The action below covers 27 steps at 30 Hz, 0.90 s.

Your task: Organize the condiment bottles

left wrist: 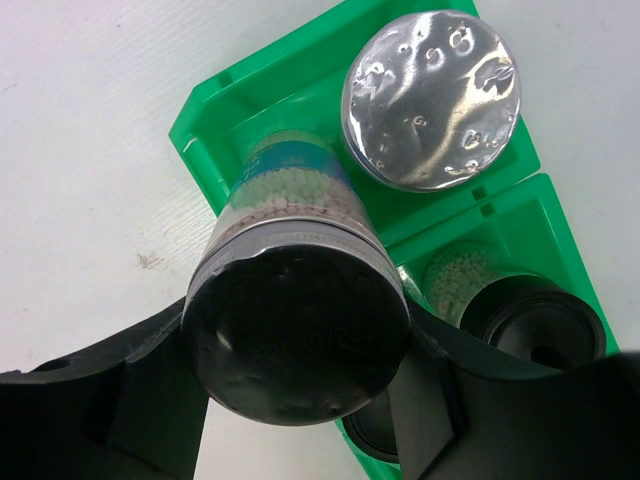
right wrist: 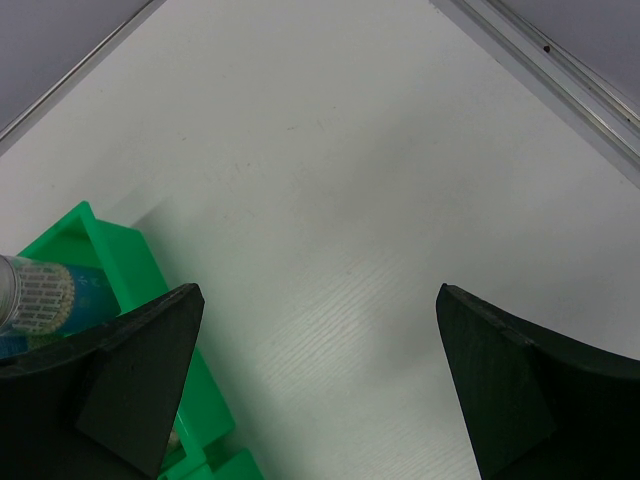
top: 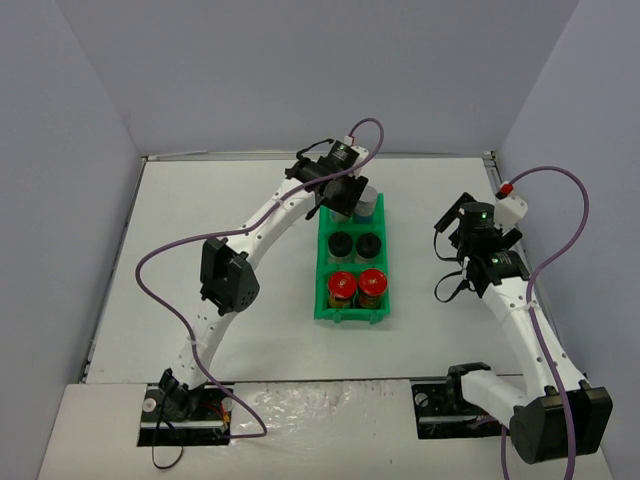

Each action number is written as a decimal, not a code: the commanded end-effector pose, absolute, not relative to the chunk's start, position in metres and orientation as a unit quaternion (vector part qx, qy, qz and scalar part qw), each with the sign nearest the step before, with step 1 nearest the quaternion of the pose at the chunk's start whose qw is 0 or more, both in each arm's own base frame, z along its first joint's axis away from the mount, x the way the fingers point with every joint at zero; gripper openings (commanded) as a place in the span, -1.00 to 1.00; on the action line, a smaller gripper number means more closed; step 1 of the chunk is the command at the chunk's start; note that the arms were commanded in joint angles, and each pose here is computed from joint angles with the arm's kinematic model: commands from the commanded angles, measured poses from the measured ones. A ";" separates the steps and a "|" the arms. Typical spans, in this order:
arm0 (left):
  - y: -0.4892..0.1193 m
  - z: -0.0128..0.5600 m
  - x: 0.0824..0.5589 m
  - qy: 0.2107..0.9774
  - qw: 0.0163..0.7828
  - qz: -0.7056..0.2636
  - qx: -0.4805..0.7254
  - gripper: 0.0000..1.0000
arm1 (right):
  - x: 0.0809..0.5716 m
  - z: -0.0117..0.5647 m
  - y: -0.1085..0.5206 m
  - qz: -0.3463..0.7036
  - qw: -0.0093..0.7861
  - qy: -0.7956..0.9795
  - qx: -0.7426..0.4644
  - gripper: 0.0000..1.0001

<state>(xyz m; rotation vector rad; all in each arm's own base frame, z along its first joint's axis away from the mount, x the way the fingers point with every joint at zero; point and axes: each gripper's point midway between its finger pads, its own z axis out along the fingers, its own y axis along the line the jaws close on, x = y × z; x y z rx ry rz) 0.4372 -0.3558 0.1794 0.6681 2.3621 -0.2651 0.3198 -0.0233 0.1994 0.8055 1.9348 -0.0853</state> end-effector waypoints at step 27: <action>-0.368 0.189 0.451 0.885 0.365 -0.132 0.257 -0.49 | 0.323 0.208 -0.033 -0.046 0.518 0.783 0.343 1.00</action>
